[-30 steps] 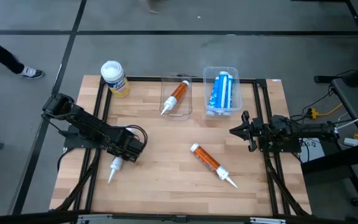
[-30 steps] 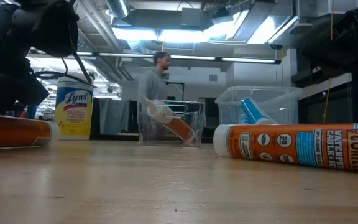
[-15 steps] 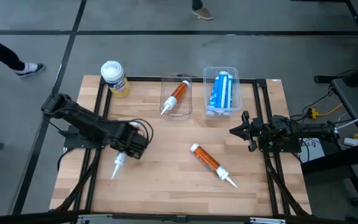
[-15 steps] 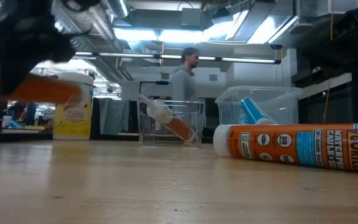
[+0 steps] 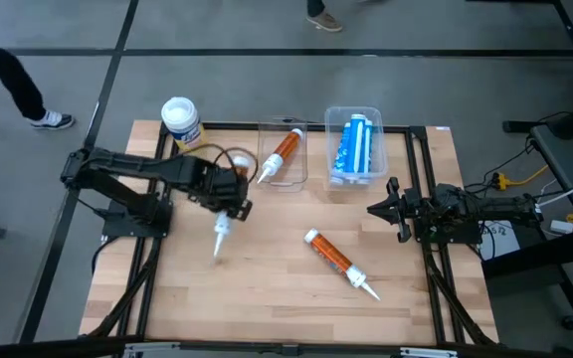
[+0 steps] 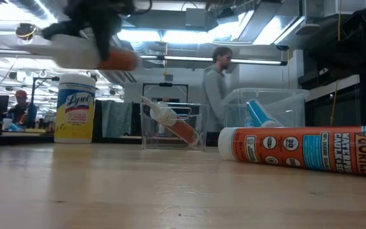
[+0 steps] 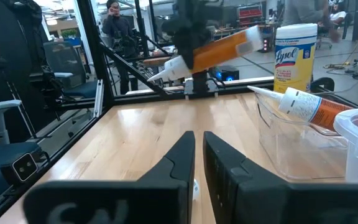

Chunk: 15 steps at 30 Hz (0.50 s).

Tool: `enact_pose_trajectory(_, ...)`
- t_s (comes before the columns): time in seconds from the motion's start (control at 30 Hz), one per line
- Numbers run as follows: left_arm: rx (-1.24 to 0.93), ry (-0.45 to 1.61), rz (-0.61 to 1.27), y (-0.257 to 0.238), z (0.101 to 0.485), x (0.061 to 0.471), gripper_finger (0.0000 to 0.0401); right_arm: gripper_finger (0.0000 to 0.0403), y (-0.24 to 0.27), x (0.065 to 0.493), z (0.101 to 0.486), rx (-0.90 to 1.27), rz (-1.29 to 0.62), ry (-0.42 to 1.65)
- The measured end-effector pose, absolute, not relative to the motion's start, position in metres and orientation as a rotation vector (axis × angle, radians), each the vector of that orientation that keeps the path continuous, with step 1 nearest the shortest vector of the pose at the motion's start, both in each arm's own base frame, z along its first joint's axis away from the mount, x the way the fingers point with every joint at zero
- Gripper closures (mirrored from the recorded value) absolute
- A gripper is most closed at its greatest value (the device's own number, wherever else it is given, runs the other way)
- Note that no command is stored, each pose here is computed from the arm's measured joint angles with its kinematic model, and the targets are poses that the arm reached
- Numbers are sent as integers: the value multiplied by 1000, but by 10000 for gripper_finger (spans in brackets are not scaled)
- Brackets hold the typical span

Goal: Pick & place silicon tubes, Sealant and Lysol wipes
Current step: Put the left orange sealant into the left transparent bin

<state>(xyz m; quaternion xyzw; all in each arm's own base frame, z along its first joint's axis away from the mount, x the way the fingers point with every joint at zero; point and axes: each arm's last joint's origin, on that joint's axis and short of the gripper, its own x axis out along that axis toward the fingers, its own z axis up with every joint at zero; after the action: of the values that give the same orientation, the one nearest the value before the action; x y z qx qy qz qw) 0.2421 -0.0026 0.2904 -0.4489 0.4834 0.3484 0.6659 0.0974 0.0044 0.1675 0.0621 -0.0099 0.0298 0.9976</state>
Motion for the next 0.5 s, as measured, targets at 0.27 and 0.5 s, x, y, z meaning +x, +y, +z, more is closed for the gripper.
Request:
enact_pose_trajectory(0.27,-1038,912,702,45,300,255,189,368,4,97,168,126,60,-20)
enact_pose_trajectory(0.5,-1058,847,667,87,304,249,189,368,4,97,168,124,60,-20)
